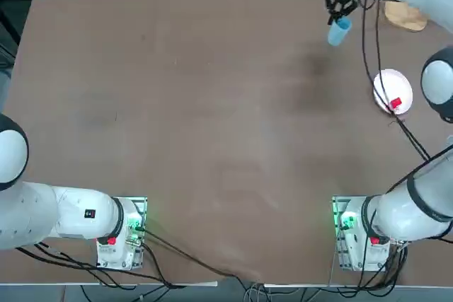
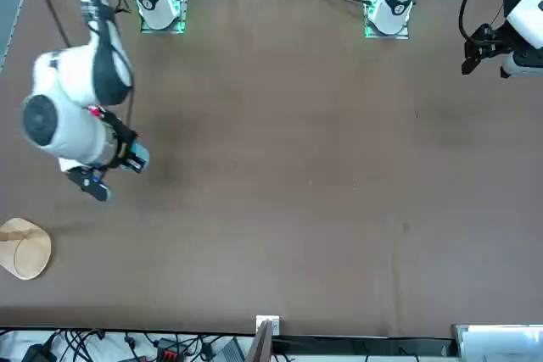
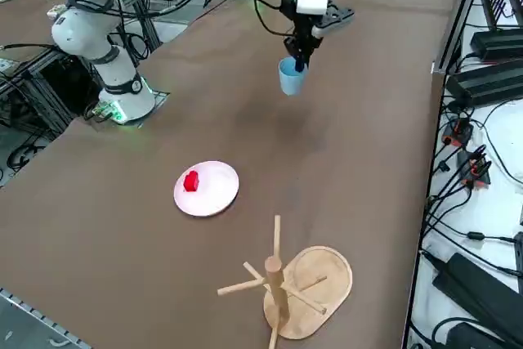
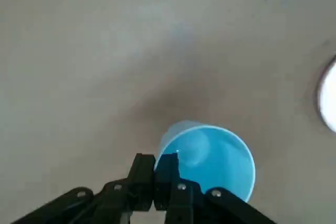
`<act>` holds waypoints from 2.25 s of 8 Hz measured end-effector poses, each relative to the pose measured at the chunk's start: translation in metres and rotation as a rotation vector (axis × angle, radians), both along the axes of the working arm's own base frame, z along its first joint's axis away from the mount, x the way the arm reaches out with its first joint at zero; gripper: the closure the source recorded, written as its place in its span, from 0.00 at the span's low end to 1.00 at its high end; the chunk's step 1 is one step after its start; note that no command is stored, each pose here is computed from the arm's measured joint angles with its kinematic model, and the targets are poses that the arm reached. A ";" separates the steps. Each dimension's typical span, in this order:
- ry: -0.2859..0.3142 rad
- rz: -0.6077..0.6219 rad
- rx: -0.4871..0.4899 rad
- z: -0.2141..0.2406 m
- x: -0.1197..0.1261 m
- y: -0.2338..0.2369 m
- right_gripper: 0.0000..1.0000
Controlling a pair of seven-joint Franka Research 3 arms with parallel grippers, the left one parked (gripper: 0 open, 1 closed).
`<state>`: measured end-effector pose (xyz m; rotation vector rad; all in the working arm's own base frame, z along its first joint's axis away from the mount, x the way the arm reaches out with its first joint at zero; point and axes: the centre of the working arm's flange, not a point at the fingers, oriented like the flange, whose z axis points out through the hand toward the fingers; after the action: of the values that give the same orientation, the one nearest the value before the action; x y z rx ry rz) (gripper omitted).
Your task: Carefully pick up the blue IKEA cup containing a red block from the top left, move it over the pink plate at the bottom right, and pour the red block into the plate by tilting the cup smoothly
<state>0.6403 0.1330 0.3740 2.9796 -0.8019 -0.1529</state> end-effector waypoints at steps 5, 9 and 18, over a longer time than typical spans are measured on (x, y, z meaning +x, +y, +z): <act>-0.043 -0.108 -0.022 -0.080 0.013 0.028 0.97; -0.055 -0.114 -0.038 -0.112 0.010 0.053 0.97; -0.061 -0.116 -0.045 -0.116 0.013 0.050 0.62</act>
<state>0.6532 0.1830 0.2582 2.9092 -0.9724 -0.0474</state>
